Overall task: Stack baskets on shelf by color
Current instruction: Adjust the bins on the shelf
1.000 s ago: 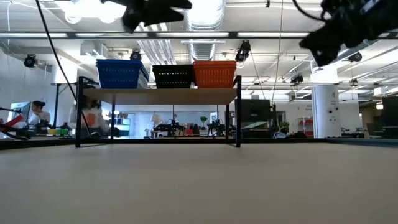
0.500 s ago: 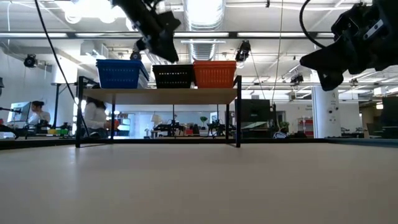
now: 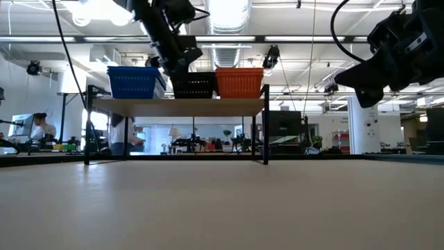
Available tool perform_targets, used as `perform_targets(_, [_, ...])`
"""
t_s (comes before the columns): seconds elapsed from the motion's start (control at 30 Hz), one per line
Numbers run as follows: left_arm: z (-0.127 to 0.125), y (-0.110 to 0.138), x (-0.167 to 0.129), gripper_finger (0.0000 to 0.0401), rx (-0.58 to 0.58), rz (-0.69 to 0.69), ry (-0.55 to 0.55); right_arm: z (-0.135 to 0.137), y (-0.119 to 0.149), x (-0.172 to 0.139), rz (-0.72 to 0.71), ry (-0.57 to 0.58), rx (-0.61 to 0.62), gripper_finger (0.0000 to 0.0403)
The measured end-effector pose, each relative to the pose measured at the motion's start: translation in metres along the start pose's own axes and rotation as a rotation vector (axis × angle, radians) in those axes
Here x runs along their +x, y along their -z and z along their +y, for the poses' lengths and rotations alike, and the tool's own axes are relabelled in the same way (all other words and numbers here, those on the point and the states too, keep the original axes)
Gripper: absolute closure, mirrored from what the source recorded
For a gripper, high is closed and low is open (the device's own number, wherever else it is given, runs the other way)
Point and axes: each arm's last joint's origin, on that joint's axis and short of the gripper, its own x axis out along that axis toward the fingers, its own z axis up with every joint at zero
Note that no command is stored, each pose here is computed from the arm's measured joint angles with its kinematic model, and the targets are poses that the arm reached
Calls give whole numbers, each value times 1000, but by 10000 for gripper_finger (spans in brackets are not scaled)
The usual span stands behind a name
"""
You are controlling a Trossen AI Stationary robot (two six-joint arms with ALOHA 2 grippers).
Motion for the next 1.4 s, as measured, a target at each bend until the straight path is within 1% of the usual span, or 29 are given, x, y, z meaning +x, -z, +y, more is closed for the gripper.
perform_targets(0.13, [3,5,-10,400,-25,41,-10,0,2,1,17,4,-4,385])
perform_targets(0.23, [2,9,-16,400,-18,72,-9,0,3,2,26,6,2,385])
perform_targets(0.5, [-3,2,-54,400,-16,-42,53,0,3,2,21,13,-10,385])
perform_targets(0.63, [-10,2,-78,400,4,-103,106,-2,0,2,-3,92,2,385])
perform_targets(0.77, [-31,13,-92,400,63,-125,160,0,-18,7,-37,185,-32,385])
perform_targets(0.87, [-53,28,-96,400,95,-192,145,-2,-41,14,26,266,-117,385])
perform_targets(0.93, [-70,40,-97,400,113,-244,135,-6,-62,20,78,328,-176,385])
perform_targets(1.03, [-95,58,-104,400,130,-324,162,-20,-94,30,142,430,-262,385])
perform_targets(1.1, [-110,67,-114,400,137,-373,192,-33,-111,40,177,441,-297,385])
perform_targets(1.17, [-120,76,-128,400,136,-415,211,-51,-125,51,196,414,-294,385])
perform_targets(1.2, [-124,80,-135,400,138,-427,214,-61,-131,55,205,418,-286,385])
perform_targets(1.3, [-133,93,-154,400,155,-465,233,-96,-142,67,236,543,-240,385])
perform_targets(1.33, [-136,98,-159,400,159,-471,241,-107,-145,70,246,569,-226,385])
perform_targets(1.4, [-141,106,-167,400,150,-481,263,-125,-147,79,274,560,-209,385])
